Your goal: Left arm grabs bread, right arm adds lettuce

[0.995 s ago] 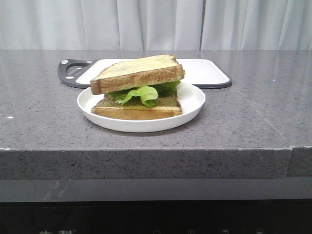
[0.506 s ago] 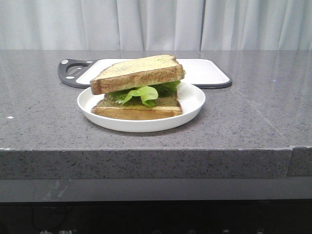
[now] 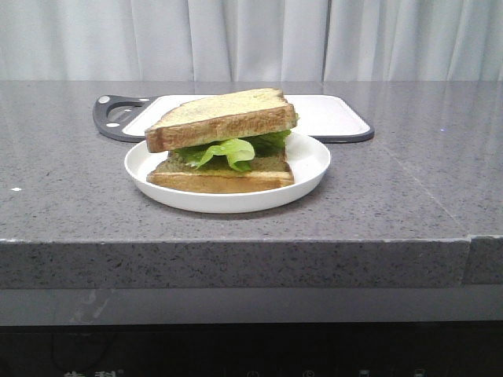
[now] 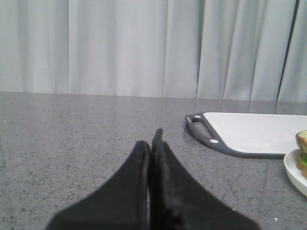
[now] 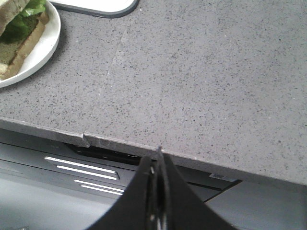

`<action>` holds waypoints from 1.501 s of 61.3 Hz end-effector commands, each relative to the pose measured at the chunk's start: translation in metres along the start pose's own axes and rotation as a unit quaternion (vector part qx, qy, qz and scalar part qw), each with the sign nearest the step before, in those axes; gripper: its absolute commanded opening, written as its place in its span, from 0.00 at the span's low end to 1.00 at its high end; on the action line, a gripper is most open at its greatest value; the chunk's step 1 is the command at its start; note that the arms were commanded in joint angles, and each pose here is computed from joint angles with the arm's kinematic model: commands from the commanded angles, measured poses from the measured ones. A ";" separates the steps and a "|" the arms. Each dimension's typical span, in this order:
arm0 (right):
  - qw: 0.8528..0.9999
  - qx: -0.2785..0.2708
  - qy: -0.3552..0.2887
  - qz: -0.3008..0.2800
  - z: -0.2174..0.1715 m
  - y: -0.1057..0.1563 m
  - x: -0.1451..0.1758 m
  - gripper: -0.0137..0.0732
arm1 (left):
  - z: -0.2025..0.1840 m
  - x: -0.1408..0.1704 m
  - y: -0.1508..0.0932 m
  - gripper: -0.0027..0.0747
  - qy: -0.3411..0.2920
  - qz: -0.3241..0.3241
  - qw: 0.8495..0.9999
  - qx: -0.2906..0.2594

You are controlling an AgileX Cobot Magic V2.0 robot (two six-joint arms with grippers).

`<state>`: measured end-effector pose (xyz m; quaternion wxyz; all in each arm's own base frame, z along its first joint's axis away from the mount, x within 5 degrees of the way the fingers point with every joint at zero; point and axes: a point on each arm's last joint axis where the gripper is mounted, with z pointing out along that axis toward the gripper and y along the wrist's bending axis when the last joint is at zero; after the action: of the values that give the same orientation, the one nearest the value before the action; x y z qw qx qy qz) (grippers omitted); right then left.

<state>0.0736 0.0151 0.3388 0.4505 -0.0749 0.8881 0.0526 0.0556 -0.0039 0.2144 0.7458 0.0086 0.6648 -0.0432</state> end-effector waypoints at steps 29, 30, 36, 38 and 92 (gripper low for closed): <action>0.961 0.025 -0.274 0.013 0.011 -0.007 0.039 0.02 | -0.002 -0.007 0.000 0.01 -0.047 -0.004 0.999 -0.002; 0.957 0.024 -0.288 0.016 0.012 -0.006 0.041 0.02 | -0.002 -0.007 0.000 0.01 -0.047 -0.004 0.999 -0.002; 0.946 0.020 -0.322 0.036 0.028 -0.007 0.068 0.02 | -0.002 -0.007 0.000 0.01 -0.047 -0.004 0.999 -0.002; 0.943 0.022 -0.330 0.040 0.033 -0.008 0.076 0.02 | -0.002 -0.007 0.000 0.01 -0.047 -0.004 0.999 -0.002; 0.939 0.033 -0.335 0.069 0.064 -0.011 0.122 0.02 | -0.002 -0.007 0.000 0.01 -0.046 -0.004 0.999 -0.002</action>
<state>0.0564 0.0045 0.1923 0.6792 0.0219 0.7299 0.0736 0.0556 -0.0039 0.2144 0.7458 0.0086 0.6648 -0.0432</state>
